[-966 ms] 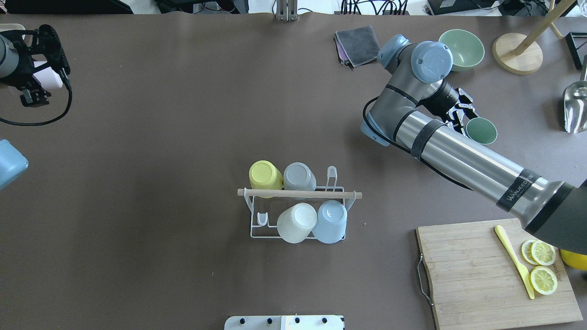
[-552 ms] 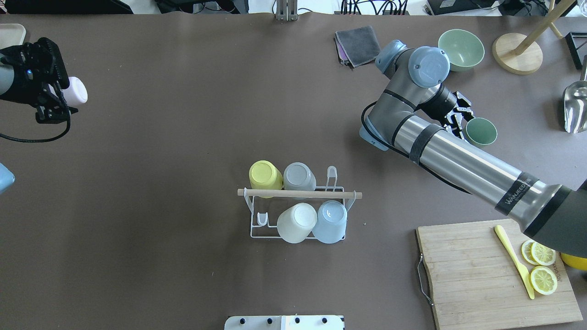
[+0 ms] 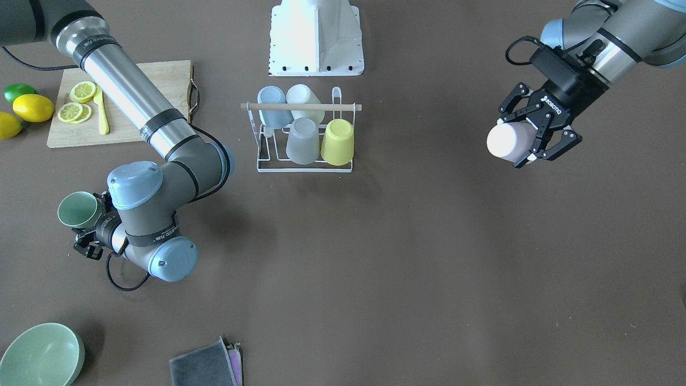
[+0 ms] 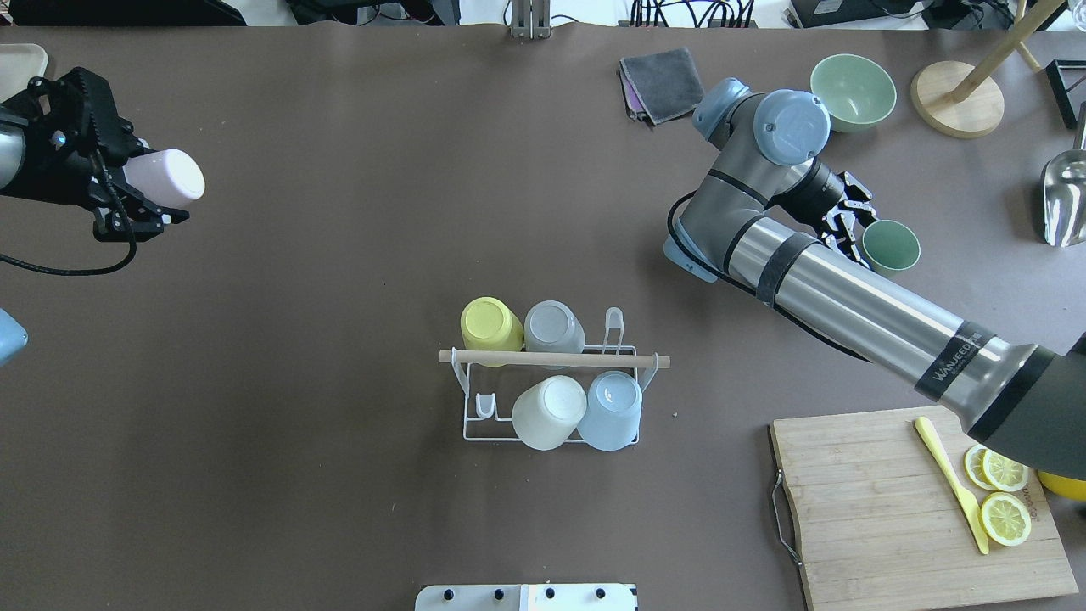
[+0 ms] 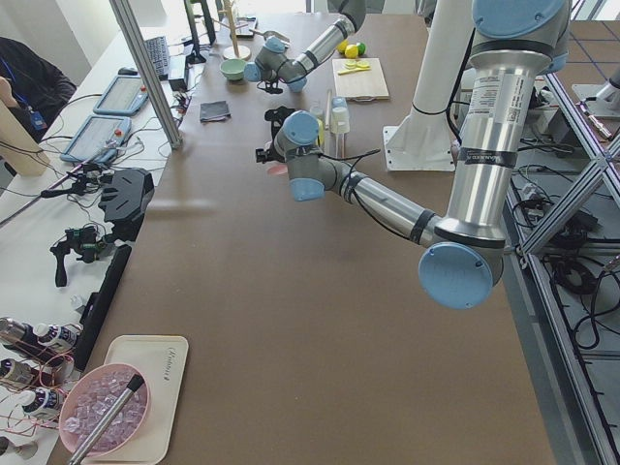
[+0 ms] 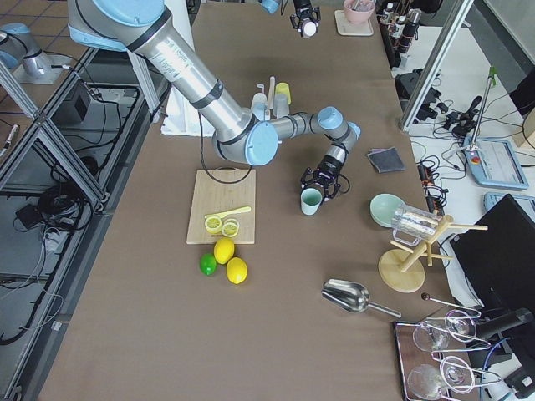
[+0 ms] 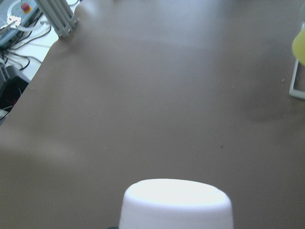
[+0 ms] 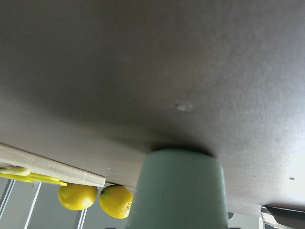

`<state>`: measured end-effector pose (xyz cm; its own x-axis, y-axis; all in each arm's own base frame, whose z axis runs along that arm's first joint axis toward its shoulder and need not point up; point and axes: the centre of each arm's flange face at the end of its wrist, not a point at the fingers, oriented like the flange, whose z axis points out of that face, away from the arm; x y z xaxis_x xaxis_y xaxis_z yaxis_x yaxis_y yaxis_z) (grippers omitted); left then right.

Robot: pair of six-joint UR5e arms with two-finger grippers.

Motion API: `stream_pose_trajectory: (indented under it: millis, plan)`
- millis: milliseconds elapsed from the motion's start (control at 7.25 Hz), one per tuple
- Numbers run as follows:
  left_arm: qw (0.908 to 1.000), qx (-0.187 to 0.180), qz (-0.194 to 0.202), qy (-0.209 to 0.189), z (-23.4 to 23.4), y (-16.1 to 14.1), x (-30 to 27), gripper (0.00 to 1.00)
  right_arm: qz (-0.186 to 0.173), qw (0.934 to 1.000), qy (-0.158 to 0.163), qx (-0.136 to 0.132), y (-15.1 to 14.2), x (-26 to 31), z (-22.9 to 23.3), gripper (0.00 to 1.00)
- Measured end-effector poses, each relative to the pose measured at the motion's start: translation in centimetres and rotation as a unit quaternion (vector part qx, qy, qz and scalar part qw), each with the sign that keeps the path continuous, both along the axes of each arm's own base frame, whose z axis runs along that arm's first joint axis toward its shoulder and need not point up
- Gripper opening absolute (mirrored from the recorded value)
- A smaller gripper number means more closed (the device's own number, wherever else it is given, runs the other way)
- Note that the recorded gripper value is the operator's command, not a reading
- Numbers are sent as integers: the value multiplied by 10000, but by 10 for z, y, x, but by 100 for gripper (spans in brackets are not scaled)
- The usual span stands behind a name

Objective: Place cup on cup holder

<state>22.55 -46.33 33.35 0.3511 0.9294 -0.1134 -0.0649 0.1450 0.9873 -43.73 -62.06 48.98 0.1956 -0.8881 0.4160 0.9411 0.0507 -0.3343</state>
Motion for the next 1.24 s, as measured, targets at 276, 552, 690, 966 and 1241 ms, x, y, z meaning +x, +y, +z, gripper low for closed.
stream_pose_trajectory:
  millis: [276,552,690,966,1241]
  plan:
    - [9931,625,322,936,-36,31,18,45,-101,9999,14,138,-1,0,-8,53]
    - [9678,1280,631,2074,-73,69,50,44,-184,9989,-36,420,-1,8,-28,53]
    - [9497,1521,691,2649,-81,87,71,44,-144,9979,-157,607,-4,16,-47,53]
    - [9168,1770,773,3495,-79,112,124,44,121,9927,-653,1005,-11,37,-95,53]
    - [9030,1977,863,3716,-73,122,180,44,707,9796,-1496,1142,-27,65,-128,53]
